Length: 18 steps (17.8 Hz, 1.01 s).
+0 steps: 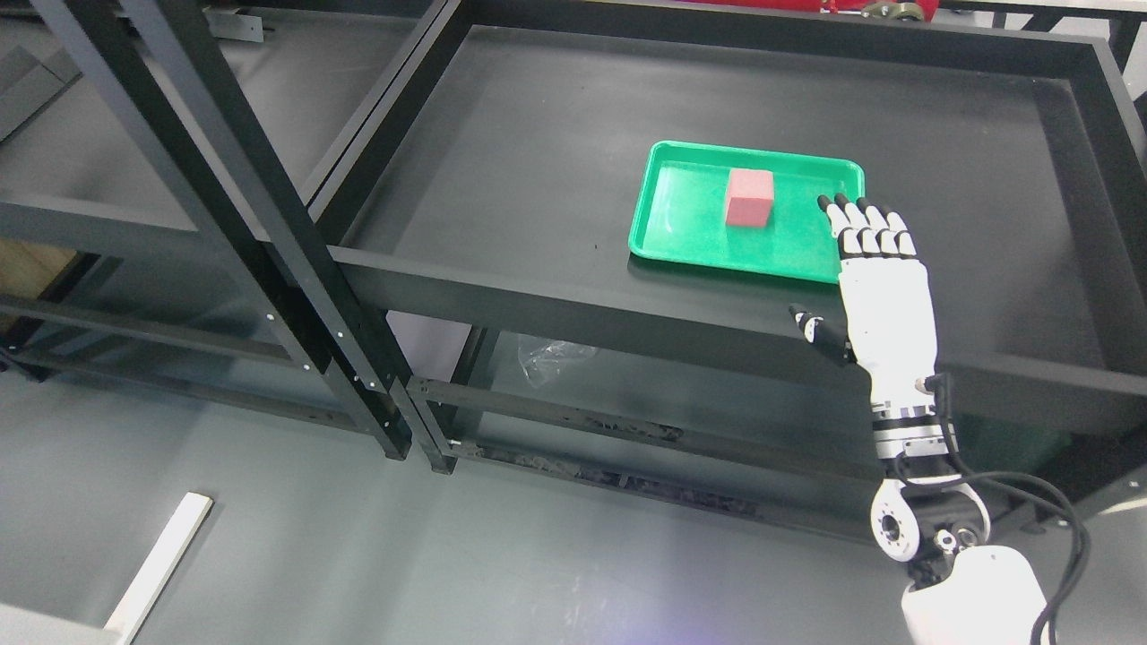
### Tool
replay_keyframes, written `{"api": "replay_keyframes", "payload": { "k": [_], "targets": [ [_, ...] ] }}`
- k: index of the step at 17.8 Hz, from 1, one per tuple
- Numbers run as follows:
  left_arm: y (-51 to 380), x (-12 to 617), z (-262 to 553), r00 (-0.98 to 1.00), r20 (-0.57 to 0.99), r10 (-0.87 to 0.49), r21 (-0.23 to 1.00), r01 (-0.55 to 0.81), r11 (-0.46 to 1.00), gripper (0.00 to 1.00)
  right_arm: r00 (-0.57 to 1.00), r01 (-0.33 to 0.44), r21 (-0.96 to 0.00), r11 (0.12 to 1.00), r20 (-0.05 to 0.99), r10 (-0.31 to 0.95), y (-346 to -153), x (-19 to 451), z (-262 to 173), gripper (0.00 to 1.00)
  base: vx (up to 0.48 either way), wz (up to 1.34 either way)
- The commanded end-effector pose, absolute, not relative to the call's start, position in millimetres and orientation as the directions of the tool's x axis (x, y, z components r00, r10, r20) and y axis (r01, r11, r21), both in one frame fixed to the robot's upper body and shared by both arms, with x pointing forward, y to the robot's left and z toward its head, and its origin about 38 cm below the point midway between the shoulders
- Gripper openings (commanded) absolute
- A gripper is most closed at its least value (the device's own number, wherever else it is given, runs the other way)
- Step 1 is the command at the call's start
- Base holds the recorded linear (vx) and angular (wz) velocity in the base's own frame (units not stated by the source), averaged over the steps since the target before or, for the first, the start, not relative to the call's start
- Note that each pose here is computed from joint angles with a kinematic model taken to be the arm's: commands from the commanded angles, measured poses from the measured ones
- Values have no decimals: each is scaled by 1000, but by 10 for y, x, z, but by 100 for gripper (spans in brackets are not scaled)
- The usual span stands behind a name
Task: Pick pink block from left shelf to tray
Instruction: 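Reach the right hand over the green tray beside the pink block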
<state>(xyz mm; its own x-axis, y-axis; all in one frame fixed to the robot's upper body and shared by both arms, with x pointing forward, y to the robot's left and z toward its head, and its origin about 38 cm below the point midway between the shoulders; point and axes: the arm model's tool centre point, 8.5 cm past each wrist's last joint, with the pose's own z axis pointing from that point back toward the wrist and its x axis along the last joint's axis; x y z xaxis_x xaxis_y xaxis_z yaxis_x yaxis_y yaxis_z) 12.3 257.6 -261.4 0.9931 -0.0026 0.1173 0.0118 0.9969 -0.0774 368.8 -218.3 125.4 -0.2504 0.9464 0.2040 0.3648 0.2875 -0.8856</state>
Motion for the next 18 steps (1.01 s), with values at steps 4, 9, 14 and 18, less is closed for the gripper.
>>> {"api": "replay_keyframes", "payload": {
  "k": [4, 9, 14, 18],
  "targets": [
    [2681, 64, -2608, 993, 117, -5, -62, 12, 998, 100, -270, 378, -878, 293, 198, 942, -2176, 3708, 1299, 99, 213, 0],
    [2681, 55, -2609, 993, 115, -5, -62, 12, 998, 100, -285, 355, -885, 302, 205, 936, -2092, 3726, 1274, 99, 195, 10],
    [2681, 56, -2608, 993, 117, -5, -62, 12, 998, 100, -299, 210, -940, 270, 201, 933, -2006, 3818, 1149, 99, 176, 65],
    [2681, 55, -2609, 993, 115, -5, -62, 12, 998, 100, -296, 121, -962, 247, 202, 934, -1993, 3851, 1059, 99, 179, 19]
  ]
}}
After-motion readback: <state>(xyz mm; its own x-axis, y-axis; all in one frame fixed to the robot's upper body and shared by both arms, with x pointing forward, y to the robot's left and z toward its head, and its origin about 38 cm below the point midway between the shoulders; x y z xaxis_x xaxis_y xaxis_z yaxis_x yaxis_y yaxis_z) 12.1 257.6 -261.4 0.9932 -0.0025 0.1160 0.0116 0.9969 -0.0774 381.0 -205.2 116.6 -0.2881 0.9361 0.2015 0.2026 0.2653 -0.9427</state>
